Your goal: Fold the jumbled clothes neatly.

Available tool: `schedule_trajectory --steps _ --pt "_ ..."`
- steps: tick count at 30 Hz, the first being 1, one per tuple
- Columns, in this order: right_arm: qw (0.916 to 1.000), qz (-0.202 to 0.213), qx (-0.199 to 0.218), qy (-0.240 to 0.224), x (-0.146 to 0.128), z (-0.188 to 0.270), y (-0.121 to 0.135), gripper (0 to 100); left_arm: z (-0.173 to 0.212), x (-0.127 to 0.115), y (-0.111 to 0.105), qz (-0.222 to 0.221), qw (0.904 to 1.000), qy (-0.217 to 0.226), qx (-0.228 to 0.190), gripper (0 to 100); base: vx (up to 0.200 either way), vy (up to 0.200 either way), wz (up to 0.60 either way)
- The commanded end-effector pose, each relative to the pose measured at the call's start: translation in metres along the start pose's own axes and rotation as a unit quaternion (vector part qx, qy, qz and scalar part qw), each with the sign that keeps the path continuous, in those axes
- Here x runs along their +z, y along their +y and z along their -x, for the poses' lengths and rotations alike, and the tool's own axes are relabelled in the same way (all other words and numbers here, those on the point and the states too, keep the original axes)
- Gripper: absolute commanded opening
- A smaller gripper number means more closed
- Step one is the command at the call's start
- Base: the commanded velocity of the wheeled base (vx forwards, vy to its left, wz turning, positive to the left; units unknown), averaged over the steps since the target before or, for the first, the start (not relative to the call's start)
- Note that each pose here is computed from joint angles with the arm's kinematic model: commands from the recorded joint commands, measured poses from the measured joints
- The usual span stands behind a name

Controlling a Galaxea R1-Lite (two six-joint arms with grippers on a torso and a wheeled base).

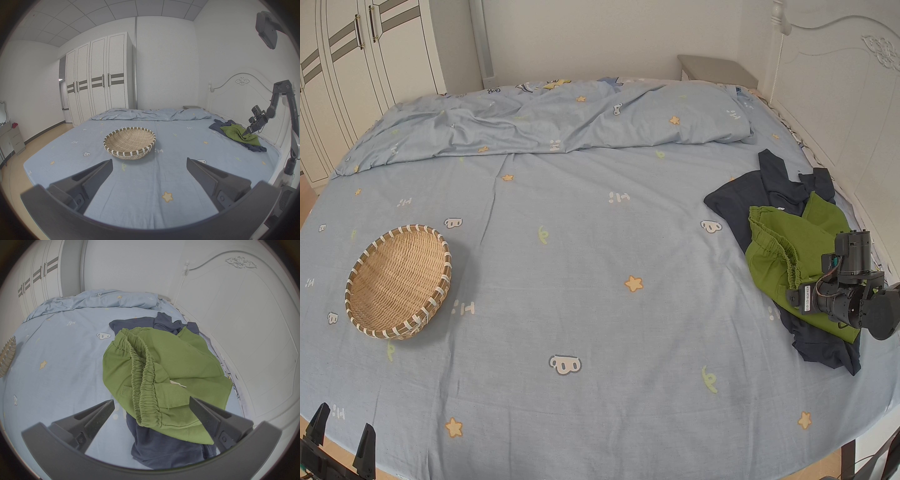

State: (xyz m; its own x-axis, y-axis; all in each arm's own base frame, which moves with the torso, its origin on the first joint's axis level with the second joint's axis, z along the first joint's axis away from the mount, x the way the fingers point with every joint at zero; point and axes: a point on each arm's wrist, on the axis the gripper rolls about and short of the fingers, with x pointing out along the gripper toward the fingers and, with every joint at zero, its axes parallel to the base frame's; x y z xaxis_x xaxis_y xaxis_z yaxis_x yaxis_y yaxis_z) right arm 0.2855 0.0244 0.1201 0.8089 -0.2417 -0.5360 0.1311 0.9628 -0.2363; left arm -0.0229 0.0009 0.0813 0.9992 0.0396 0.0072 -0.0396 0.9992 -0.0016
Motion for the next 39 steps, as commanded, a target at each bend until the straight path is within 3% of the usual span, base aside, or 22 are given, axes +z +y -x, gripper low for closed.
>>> schedule_trajectory --steps 1,15,34,35,39 --pt "1.0 0.003 -0.001 0.008 -0.001 -0.011 0.004 100 0.0 -0.005 0.0 0.0 1.0 0.001 0.0 100 0.0 0.0 0.0" --pt "0.9995 -0.01 -0.029 -0.003 0.018 -0.036 0.001 100 0.0 -0.005 0.0 0.0 1.0 0.001 0.0 100 0.0 0.0 0.0" --pt "0.9994 -0.007 -0.031 0.011 0.015 -0.058 0.008 100 0.0 -0.005 0.0 0.0 1.0 0.001 0.0 100 0.0 0.0 0.0" --pt "0.9994 -0.012 -0.03 0.008 0.016 -0.058 0.008 0 0.0 -0.005 0.0 0.0 1.0 0.001 0.0 100 0.0 0.0 0.0" --pt "0.9993 -0.025 -0.028 0.001 0.02 -0.056 0.007 0 0.0 -0.005 0.0 0.0 1.0 0.001 0.0 100 0.0 0.0 0.0"
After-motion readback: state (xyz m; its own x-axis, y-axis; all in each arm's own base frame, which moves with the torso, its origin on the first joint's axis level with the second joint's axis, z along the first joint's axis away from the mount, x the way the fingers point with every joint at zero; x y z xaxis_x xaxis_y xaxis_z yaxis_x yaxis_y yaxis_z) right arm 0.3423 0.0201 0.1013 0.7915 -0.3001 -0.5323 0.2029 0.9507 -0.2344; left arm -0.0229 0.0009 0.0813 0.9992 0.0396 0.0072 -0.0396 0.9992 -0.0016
